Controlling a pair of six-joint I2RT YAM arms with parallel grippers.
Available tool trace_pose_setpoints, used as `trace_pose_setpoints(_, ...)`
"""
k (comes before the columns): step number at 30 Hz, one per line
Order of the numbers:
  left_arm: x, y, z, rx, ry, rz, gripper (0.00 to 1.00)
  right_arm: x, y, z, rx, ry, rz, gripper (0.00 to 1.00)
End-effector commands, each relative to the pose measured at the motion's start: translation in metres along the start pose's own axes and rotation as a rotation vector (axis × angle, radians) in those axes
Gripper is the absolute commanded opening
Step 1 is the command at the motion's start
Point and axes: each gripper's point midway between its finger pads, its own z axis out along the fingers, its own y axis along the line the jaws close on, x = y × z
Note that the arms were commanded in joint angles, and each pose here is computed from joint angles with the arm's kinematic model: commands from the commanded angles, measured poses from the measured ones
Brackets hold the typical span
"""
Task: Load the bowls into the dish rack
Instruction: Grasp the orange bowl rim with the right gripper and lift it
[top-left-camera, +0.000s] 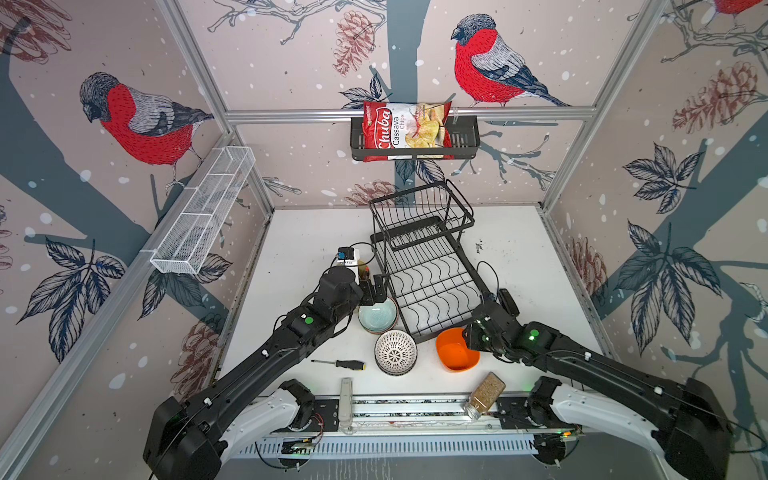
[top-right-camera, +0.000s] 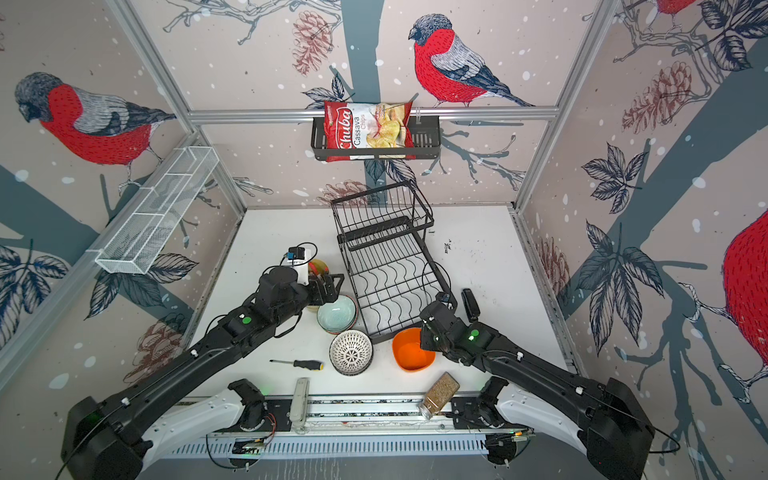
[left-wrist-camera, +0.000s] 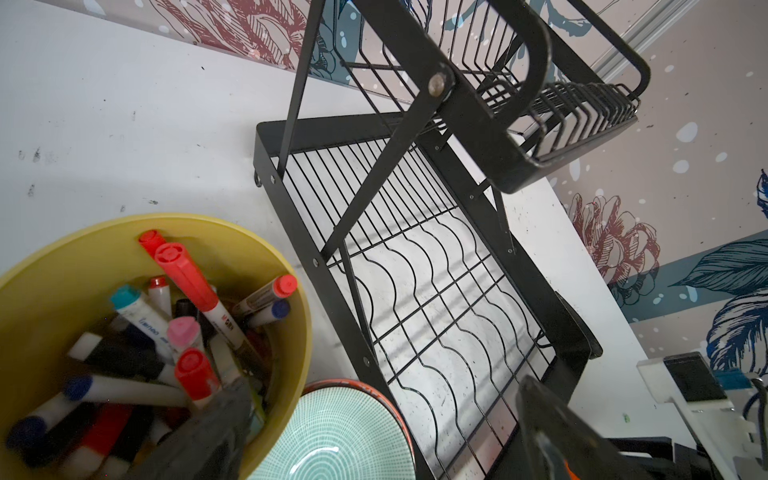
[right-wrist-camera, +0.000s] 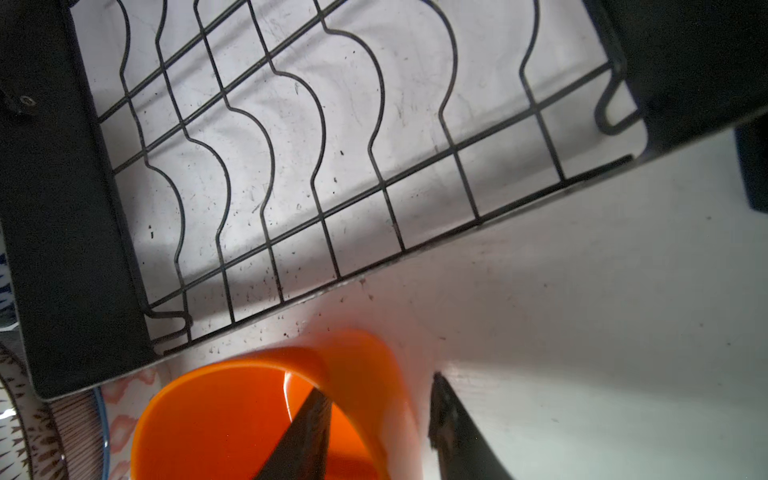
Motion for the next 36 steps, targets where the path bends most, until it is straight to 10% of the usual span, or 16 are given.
trace_pose_setpoints(1,-0.008,-0.006,-0.001,0.027,-0.037,-0.007,0.98,-0.008,-0.003,0.002,0.028,-0.038,0.013,0.34)
trace_pose_setpoints(36,-0.008,-0.009,0.006,0.034,-0.028,0.008,0.98,-0.03,0.026,-0.006,-0.05,-0.144,-0.04,0.0)
